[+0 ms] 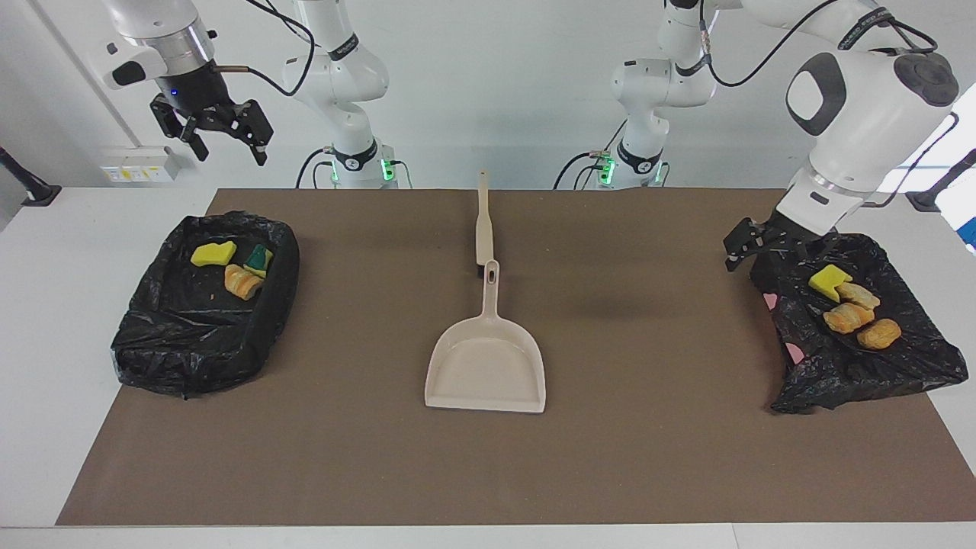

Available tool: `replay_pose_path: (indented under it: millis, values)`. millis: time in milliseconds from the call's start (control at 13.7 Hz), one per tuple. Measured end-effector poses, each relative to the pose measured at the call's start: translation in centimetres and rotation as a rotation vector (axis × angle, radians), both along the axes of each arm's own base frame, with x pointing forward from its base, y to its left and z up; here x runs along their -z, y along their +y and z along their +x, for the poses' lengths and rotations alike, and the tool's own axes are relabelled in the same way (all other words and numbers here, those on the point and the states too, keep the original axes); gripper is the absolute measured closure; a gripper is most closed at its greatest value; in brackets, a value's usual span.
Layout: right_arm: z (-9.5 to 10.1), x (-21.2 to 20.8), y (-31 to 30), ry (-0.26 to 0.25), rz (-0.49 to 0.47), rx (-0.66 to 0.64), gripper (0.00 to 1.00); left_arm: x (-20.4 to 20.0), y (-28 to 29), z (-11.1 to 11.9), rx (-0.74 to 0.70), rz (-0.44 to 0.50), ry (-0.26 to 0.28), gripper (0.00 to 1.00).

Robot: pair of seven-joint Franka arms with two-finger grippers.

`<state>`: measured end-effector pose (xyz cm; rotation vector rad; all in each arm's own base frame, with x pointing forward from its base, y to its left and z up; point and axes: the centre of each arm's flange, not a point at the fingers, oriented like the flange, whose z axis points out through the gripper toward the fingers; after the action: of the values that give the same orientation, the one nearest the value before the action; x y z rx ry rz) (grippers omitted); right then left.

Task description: Sweep and dump trash in bin

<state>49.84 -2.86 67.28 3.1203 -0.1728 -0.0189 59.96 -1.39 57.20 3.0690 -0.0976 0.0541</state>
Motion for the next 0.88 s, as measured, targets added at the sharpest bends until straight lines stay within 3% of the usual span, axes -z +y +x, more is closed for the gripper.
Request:
replay_pose_path:
  millis: [366,585,877]
  values:
    - [0.0,0.0,0.3,0.0,0.0,-0.005,0.0,-3.6,3.3,-3.3,0.042,-0.008,0.026,0.0]
    - [0.0,0.0,0.3,0.0,0.0,-0.005,0.0,-4.3,2.9,-4.8,0.06,-0.004,0.082,0.0]
    - [0.0,0.0,0.3,0.0,0.0,-0.005,0.0,-4.4,2.6,-5.6,0.077,0.003,0.104,0.0]
